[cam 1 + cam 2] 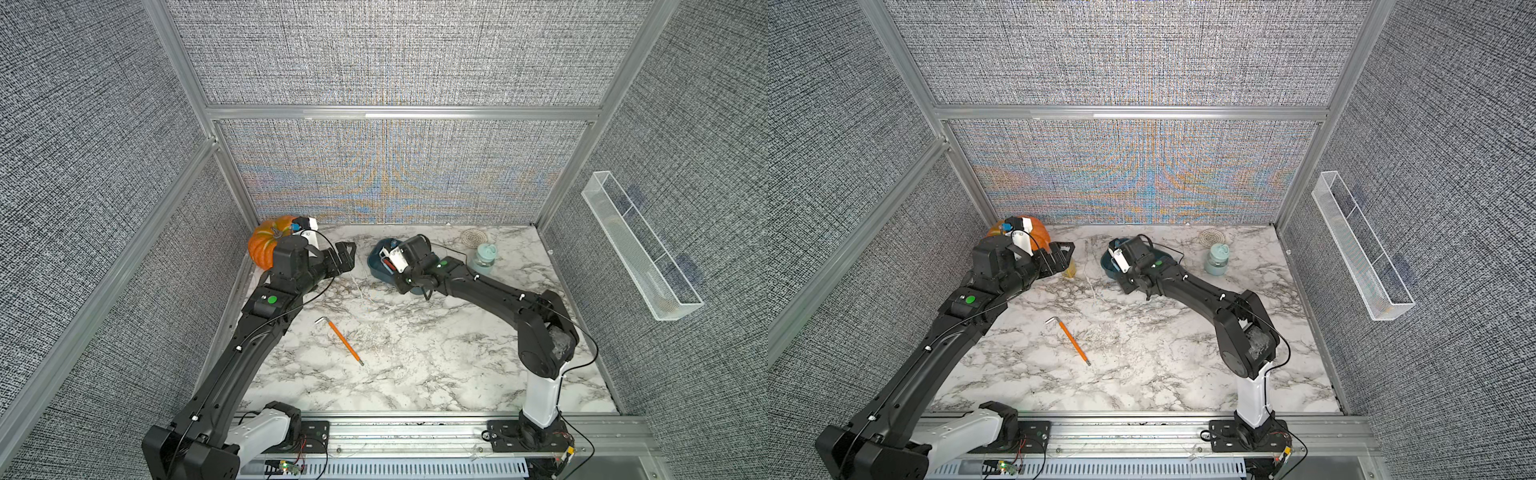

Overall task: Put the hex key on the desktop into the storage box
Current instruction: Place the Allen key in the storage box.

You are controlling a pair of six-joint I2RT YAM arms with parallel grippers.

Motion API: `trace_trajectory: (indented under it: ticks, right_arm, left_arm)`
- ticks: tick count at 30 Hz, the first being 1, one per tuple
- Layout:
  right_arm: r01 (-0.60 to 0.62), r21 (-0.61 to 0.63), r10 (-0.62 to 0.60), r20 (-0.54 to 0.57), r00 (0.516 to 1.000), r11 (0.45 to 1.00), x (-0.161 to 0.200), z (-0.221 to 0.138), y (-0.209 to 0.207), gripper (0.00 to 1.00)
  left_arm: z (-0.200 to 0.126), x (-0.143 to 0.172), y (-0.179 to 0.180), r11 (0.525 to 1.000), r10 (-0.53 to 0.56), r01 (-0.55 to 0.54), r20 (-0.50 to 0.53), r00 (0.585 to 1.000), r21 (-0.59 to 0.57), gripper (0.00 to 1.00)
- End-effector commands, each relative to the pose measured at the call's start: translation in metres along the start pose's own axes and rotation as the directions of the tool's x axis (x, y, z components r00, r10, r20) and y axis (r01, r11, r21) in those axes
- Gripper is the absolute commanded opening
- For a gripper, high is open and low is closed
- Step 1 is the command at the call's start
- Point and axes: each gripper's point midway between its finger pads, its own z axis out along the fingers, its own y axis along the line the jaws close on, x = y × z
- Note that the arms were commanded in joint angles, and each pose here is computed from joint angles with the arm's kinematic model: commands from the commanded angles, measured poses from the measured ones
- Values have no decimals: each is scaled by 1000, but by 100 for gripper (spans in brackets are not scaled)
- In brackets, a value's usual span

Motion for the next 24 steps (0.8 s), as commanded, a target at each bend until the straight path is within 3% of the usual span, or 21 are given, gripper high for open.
trace_trajectory:
  ticks: [1, 9, 24]
  right_arm:
    - [53, 29, -52, -32, 998, 998, -3, 8, -23, 0]
    - [53, 62, -49, -66, 997, 997, -7, 60, -66, 0]
    - [49, 7, -46, -194, 980, 999, 41, 122, -62, 0]
  left_arm:
    - [11, 6, -11, 997, -22, 24, -35, 999, 73, 100]
    - [41, 26, -7, 994, -50, 62, -122, 991, 92, 100]
    - [53, 30, -10, 992, -48, 64, -146, 988, 108, 100]
